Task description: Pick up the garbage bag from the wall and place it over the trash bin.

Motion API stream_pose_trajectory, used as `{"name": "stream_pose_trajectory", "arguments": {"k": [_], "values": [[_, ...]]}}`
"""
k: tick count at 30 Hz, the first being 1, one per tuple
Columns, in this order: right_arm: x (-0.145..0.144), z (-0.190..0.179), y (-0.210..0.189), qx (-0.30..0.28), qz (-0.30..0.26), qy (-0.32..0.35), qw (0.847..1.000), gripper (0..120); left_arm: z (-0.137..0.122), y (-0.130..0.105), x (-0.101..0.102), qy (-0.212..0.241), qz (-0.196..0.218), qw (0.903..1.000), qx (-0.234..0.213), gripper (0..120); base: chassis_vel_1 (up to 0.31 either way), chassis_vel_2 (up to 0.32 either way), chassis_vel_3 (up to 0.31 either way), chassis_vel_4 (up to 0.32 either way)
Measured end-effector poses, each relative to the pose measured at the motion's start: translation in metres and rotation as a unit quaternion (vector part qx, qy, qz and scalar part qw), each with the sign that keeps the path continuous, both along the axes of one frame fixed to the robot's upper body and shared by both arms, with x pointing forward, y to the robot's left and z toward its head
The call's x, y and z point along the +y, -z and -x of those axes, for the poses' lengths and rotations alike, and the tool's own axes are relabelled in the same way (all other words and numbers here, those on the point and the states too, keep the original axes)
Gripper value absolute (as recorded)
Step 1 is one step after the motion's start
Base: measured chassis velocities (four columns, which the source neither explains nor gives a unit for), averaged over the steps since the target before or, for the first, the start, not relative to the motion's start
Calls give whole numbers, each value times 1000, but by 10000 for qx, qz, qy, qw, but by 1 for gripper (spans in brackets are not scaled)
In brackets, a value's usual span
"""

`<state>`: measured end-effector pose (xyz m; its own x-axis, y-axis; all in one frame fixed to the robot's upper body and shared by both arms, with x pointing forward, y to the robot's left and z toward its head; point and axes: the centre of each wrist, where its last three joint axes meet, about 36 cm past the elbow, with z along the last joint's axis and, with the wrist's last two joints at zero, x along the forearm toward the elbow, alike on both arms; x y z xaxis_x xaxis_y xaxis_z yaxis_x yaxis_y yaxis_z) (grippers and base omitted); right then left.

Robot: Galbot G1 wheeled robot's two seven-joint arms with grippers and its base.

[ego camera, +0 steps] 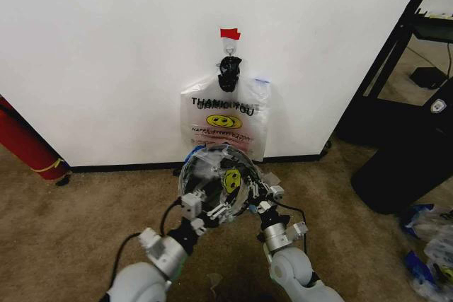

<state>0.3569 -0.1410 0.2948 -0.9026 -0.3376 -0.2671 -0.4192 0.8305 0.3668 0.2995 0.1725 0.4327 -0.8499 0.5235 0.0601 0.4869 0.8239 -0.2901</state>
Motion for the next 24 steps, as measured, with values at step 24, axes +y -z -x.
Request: {"name": "stream_pose_trajectory", "arguments": {"k": [24], "values": [[10, 5, 15, -776, 660, 127, 9947, 1, 6, -6, -20, -897, -659, 9915, 678, 0, 0, 0, 0, 0]]}}
